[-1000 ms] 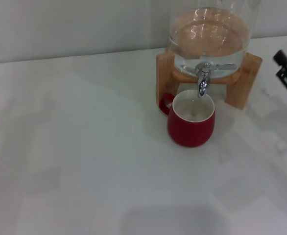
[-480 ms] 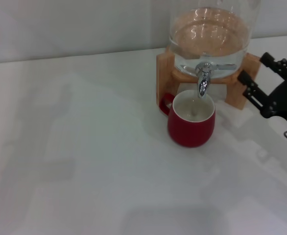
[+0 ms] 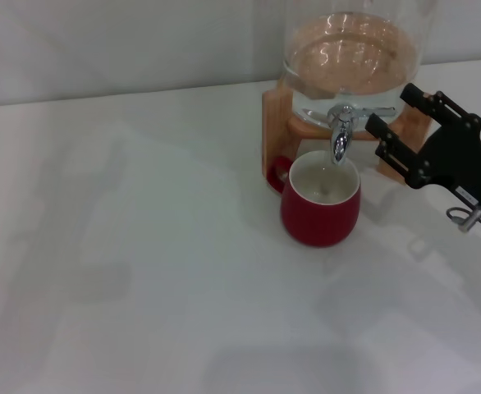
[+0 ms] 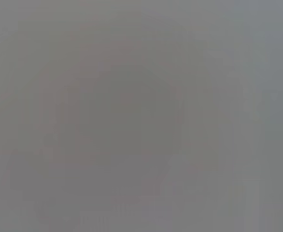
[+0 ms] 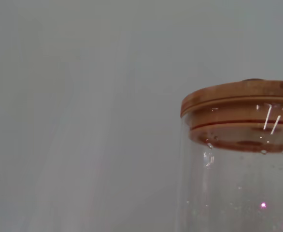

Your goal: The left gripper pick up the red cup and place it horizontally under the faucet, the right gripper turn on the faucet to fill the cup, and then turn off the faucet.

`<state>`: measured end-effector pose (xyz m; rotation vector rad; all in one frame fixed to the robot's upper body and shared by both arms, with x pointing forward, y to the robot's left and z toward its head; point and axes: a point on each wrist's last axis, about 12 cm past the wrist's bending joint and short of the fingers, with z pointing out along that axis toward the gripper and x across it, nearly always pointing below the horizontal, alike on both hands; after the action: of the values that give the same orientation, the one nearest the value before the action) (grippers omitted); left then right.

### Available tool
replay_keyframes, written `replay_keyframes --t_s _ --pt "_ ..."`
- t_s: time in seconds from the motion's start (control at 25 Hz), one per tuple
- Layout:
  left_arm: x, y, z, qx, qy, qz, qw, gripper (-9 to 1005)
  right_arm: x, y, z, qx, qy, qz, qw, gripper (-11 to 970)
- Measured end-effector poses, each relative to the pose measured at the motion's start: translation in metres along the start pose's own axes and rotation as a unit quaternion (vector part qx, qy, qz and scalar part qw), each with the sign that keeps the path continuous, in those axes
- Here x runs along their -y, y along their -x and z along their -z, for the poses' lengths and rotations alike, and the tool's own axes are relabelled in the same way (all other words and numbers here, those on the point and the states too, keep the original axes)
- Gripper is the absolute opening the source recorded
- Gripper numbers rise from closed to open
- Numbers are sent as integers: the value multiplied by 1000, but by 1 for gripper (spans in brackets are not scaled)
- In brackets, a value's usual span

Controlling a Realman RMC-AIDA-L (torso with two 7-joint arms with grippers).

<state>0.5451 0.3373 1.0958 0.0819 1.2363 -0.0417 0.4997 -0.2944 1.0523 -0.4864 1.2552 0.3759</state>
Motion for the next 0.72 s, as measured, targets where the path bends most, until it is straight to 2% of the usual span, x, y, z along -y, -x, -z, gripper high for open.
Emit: replay_keyframes --t_s 0.72 --pt "2 2 -4 7 -5 0 1000 887 -2 -3 -7 -13 14 1 1000 617"
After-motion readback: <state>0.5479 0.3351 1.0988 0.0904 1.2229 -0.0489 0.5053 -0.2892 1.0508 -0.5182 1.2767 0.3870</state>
